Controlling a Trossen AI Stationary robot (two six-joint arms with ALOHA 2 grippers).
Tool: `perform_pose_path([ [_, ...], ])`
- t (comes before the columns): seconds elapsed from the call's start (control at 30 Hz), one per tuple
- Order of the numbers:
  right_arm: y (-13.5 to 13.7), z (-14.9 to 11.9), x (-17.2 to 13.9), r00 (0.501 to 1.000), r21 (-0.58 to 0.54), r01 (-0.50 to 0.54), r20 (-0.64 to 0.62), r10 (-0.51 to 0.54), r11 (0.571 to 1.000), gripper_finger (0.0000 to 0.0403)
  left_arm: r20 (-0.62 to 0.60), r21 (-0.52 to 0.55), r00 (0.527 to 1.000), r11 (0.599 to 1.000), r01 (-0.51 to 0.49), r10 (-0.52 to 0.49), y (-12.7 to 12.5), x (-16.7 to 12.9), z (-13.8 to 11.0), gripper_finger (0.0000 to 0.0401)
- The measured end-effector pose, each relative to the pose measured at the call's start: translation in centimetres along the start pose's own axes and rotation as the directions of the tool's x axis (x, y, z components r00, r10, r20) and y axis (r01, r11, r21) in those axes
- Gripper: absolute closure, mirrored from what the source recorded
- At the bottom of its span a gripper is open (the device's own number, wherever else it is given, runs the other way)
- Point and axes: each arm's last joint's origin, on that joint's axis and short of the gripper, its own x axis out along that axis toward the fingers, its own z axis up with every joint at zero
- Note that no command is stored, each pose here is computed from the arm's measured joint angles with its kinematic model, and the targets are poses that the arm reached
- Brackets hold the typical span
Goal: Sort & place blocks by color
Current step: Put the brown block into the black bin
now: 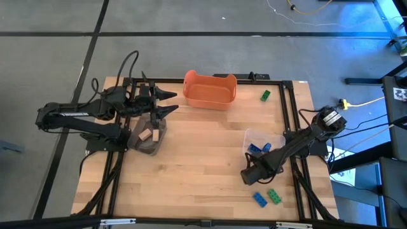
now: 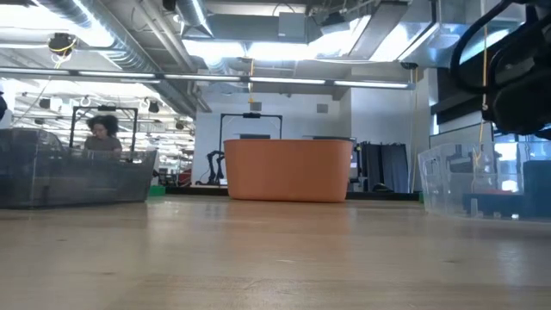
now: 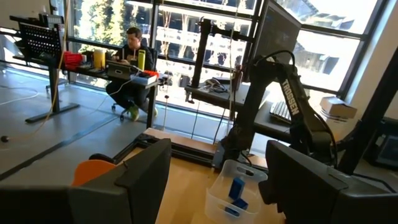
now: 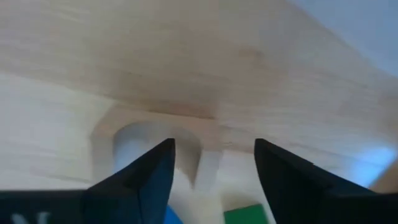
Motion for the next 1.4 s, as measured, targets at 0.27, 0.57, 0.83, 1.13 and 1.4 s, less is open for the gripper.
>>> perform_pose_path([
  [0.27, 0.2, -0.1, 0.5, 0.998, -0.006, -0.040, -0.044, 0.040, 0.999, 0.0215, 0.003, 0.000, 1.000, 1.000, -0.005, 0.005, 0.0, 0.0, 0.0, 0.0146],
  [0.57, 0.1, 0.0, 0.3, 0.998, -0.090, -0.048, -0.050, 0.043, 0.995, 0.0340, 0.003, 0.000, 1.000, 1.000, -0.008, 0.008, 0.0, 0.0, 0.0, 0.0146],
  [0.83, -2.0, -0.1, -5.7, 0.957, -0.321, -0.276, -0.005, 0.290, 0.906, 0.0371, 0.004, 0.000, 1.000, 1.000, -0.008, 0.008, 0.0, 0.0, 0.0, 0.0146],
  [1.13, -1.2, 4.3, -12.1, 0.646, -0.624, -0.445, 0.273, 0.713, 0.642, 0.0371, -0.012, -0.001, 0.997, 0.997, 0.082, -0.082, -0.2, 0.0, 0.0, 0.0146],
  [1.4, 1.4, 12.0, -16.9, 0.203, -0.752, -0.443, 0.446, 0.872, 0.488, 0.0371, -0.018, -0.031, 0.996, 0.996, 0.086, -0.086, -0.2, 0.0, -0.1, 0.0146],
])
